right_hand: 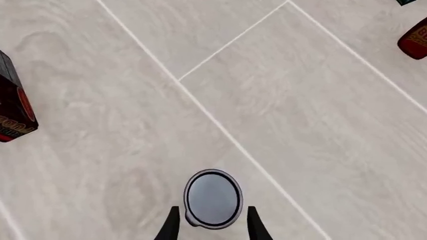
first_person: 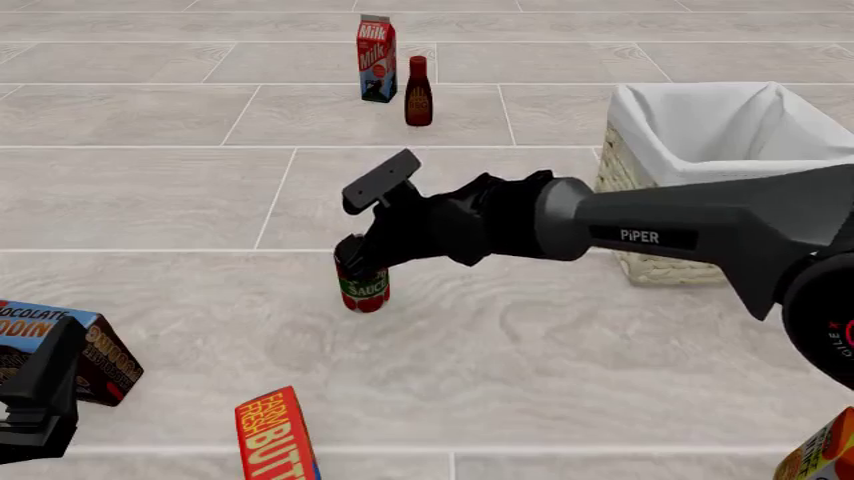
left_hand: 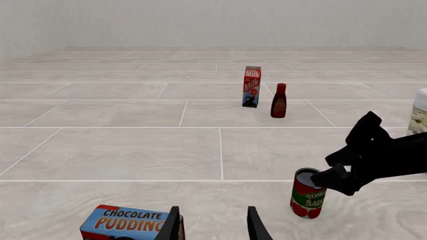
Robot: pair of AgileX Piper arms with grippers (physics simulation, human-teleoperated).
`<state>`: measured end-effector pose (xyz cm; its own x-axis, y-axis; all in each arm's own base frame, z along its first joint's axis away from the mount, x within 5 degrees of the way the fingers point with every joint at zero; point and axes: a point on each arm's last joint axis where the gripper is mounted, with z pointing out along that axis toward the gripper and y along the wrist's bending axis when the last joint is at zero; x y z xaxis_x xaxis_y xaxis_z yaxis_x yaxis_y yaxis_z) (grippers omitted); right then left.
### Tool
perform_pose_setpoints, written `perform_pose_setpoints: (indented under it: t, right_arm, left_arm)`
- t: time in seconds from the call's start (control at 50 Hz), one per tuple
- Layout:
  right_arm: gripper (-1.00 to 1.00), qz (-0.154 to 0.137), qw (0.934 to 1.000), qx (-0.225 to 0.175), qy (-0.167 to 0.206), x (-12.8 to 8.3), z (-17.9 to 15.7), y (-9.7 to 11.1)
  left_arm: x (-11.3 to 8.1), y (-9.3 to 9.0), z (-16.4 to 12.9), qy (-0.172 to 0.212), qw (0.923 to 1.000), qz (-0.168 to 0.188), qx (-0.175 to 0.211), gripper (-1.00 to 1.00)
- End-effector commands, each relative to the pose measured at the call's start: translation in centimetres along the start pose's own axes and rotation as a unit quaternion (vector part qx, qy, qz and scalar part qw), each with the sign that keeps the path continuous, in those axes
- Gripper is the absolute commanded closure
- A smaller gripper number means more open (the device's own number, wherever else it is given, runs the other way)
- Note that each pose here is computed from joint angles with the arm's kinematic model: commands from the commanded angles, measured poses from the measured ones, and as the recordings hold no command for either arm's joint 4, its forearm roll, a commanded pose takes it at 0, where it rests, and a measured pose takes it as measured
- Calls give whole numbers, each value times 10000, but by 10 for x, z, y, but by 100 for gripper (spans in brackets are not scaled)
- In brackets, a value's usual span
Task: Pick the tomato sauce and place it in the basket.
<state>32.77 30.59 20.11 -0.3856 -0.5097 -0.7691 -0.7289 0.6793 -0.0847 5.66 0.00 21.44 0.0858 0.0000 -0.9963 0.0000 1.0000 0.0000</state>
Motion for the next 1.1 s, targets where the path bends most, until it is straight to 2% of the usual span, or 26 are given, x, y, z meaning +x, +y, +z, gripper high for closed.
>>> perform_pose_setpoints:
  t: [0.02,1.1]
  right_arm:
    - [-100,30,10000,3,15,2,2,0]
    - [-100,41,9998,-19,184,14,14,1]
  left_arm:
    - [0,0,0,0,10000,0,0,-100]
    - [0,0,0,0,10000,0,0,-100]
